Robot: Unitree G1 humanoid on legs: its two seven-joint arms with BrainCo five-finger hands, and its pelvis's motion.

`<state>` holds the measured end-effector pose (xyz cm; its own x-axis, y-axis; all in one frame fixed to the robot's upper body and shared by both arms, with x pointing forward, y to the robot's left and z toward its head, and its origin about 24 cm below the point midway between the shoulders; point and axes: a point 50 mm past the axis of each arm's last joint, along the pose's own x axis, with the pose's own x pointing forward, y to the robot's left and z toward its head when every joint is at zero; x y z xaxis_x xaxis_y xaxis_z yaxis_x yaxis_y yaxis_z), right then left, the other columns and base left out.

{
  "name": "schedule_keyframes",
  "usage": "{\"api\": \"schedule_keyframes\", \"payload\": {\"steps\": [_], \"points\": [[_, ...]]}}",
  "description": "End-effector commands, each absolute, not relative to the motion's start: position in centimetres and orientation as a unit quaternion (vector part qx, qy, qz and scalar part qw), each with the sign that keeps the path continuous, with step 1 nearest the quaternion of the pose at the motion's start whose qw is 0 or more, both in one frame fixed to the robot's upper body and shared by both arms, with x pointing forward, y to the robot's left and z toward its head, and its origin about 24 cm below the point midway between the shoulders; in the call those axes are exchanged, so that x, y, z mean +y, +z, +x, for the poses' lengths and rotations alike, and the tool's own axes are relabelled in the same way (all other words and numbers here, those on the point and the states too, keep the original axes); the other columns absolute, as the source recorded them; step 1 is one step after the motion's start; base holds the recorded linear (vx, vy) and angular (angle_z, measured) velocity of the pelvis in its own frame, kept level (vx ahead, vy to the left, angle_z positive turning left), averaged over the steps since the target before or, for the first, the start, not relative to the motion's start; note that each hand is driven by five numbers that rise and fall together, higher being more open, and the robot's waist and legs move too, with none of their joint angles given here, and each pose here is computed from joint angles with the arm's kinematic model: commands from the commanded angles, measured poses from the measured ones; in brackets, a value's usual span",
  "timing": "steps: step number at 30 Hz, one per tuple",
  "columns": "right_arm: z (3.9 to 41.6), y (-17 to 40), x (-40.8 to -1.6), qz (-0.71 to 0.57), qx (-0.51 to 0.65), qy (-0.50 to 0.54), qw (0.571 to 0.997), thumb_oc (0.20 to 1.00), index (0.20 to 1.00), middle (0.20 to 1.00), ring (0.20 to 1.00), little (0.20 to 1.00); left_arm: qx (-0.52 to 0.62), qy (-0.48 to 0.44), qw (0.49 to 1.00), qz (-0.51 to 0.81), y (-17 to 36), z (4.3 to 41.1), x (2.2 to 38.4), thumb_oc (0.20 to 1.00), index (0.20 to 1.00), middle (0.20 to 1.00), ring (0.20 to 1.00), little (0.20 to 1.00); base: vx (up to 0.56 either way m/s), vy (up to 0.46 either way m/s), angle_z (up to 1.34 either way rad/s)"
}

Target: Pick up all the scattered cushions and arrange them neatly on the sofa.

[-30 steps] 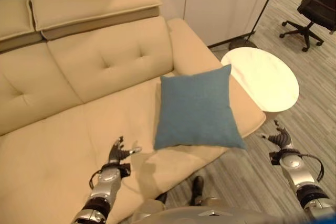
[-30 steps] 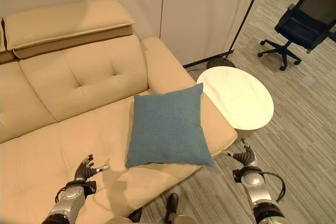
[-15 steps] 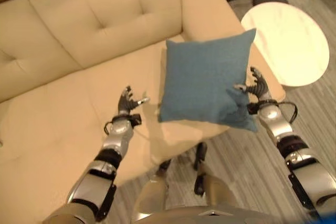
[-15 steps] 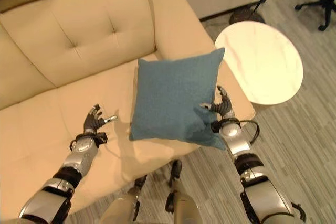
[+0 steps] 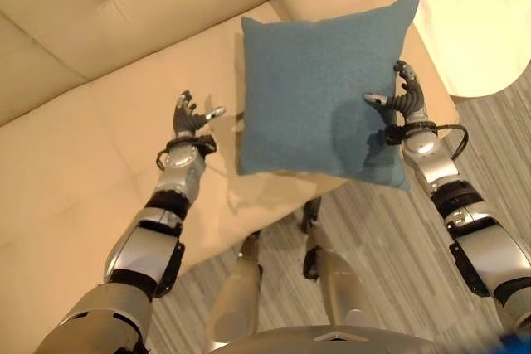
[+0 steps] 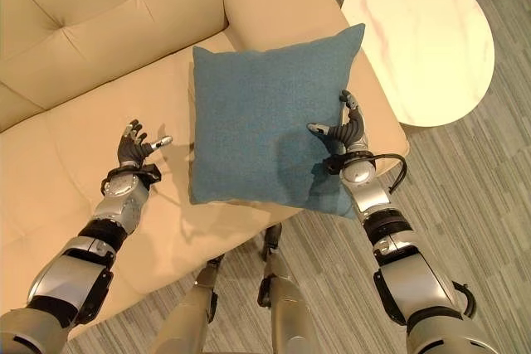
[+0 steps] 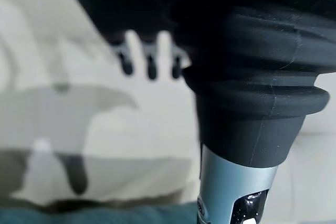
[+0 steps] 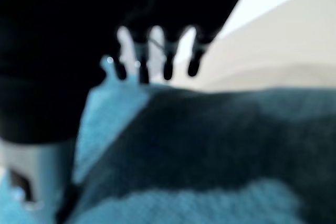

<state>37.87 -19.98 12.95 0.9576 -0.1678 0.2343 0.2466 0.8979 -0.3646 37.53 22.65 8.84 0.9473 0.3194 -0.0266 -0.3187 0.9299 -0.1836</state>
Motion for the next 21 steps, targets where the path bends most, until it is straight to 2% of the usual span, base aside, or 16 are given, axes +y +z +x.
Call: {"api": "schedule_keyframes", "payload": {"steps": [1, 11, 21], "points": [[38.7, 16.1, -18.3, -0.159, -0.159, -0.104, 0.969, 1.000, 1.000, 1.000, 1.000, 1.000, -0.063, 0.148, 0.978, -0.129, 12.3, 39.0, 21.6, 1.000, 1.000, 1.000, 1.000, 1.000, 0.00, 0.000, 0.00], [38.5, 15.7, -13.6, -0.139, -0.175, -0.046, 0.974, 1.000, 1.000, 1.000, 1.000, 1.000, -0.046, 0.096, 0.977, -0.183, 11.9, 39.6, 16.5, 1.000, 1.000, 1.000, 1.000, 1.000, 0.00, 0.009, -0.04], [37.7, 14.2, -11.2, -0.107, -0.166, -0.016, 0.980, 1.000, 1.000, 1.000, 1.000, 1.000, -0.040, 0.040, 0.971, -0.232, 11.5, 39.1, 11.4, 1.000, 1.000, 1.000, 1.000, 1.000, 0.00, 0.000, 0.00]]}}
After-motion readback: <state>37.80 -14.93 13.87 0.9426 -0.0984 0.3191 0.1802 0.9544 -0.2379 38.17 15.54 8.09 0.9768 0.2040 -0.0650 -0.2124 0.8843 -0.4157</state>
